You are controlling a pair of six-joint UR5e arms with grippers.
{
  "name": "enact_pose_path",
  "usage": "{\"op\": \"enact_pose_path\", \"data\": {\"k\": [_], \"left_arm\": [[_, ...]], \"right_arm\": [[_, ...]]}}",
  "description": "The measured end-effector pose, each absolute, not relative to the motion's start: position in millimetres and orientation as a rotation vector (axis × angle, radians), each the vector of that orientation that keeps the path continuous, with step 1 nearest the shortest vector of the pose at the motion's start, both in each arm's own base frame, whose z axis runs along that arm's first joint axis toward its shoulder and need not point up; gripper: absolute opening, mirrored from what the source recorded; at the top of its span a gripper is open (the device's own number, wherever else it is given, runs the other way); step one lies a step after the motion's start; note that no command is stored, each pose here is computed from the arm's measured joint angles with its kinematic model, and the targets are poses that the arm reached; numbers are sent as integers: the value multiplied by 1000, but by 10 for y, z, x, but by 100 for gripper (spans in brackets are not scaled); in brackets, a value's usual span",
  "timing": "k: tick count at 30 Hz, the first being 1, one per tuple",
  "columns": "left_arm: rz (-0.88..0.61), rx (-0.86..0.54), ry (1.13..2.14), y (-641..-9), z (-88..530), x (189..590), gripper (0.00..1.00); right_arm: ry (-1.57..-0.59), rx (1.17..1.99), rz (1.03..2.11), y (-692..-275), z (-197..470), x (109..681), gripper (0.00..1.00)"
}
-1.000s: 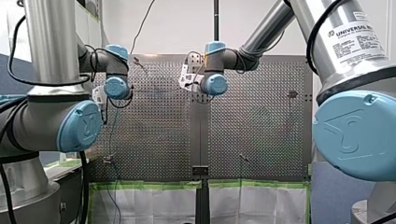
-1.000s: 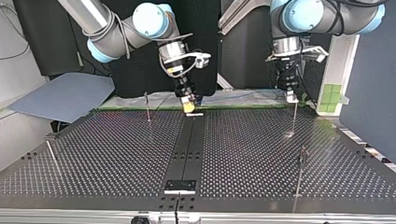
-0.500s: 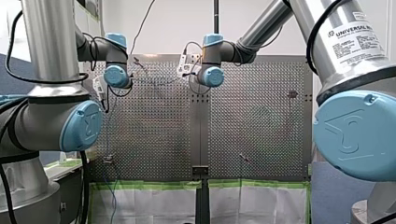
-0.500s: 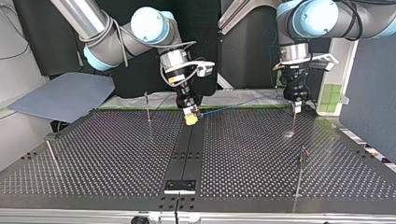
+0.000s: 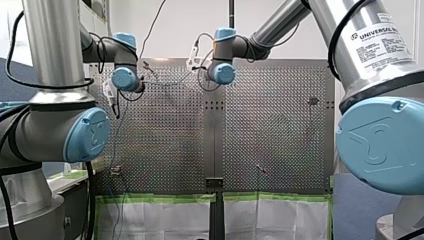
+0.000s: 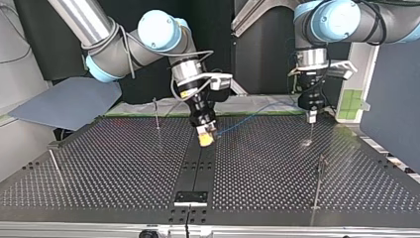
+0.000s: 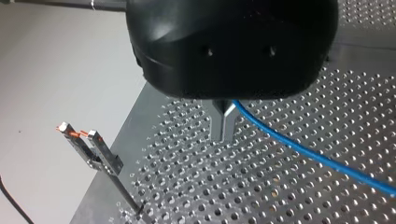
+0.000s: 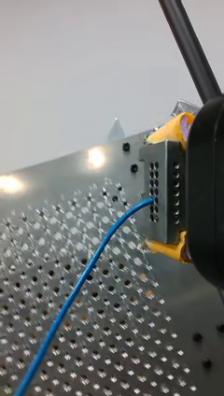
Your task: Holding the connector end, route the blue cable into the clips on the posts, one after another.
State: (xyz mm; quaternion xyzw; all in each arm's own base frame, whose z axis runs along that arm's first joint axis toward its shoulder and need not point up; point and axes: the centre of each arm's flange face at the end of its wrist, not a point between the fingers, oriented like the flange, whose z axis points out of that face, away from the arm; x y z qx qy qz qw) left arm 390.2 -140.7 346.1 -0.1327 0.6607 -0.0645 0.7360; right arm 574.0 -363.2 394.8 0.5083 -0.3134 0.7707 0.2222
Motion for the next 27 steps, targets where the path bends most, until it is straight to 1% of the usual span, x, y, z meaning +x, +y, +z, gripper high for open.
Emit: {"op": "enact_pose_path", "data": {"k": [5,10,27], "left_arm": [[-154,-291,1445,-1418,3528,3928,0],[-161,-306,1432,-1400,3610,3964,0],[-218,-395,1323,-1266,4052,4206,0]], "right_arm": [[-859,1396,2151,-3618,4016,5848,0],[-864,1415,2148,-3619,3991,5972,0],[-874,1391,2174,-3607,4227,6171,0]]}}
